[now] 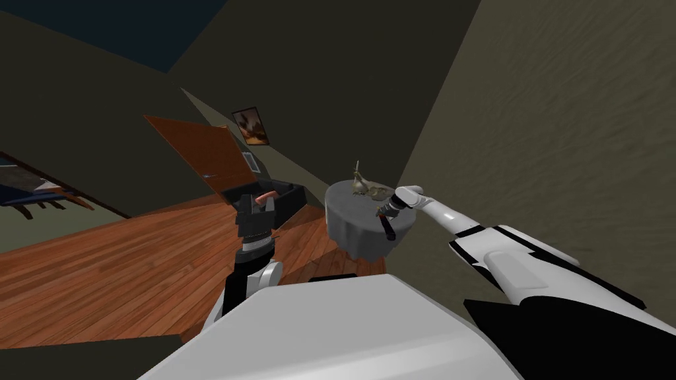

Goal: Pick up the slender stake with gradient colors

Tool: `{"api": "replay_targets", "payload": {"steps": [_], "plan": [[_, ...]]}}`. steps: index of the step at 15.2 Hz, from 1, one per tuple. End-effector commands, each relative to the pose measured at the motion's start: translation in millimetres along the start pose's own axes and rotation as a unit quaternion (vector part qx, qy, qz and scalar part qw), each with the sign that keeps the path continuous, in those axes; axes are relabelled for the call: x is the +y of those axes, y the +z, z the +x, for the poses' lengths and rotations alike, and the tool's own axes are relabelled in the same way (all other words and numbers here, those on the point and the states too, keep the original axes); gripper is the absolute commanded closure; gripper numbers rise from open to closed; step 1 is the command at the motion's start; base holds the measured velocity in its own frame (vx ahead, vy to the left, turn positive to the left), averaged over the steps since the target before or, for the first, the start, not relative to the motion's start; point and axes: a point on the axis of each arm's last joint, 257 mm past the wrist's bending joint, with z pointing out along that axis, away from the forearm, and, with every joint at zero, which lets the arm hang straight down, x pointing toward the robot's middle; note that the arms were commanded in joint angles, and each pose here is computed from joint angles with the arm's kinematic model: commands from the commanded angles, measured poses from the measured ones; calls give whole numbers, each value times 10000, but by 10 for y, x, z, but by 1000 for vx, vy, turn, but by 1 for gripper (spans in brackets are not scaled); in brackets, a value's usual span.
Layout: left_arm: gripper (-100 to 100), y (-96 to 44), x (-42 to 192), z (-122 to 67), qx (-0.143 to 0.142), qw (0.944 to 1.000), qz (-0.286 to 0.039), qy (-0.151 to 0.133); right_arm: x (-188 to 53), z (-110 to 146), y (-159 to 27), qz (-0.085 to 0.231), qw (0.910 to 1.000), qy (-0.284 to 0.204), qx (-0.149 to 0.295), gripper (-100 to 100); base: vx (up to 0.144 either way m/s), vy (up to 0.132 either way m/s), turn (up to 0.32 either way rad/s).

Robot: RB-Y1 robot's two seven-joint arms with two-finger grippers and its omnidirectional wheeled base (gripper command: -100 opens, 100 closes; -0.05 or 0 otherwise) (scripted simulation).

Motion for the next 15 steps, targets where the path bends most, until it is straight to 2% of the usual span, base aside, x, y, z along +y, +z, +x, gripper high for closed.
{"api": "replay_targets", "payload": {"steps": [1,2,6,7,15], "plan": [[0,0,0,0,0,10000,0,0,0,0,0,0,10000,0,0,-100,33,62,-49],[0,0,0,0,0,10000,0,0,9,2,6,3,10000,-22,3,100,12,24,-5],[0,0,0,0,1,10000,0,0,16,1,5,-5,10000,-19,3,100,1,2,-3],[0,0,0,0,1,10000,0,0,-58,8,-41,-11,10000,47,9,100,-38,-58,96],[0,1,0,0,1,10000,1,1,-257,17,-190,-77,9995,300,37,100,-60,-88,125]]}}
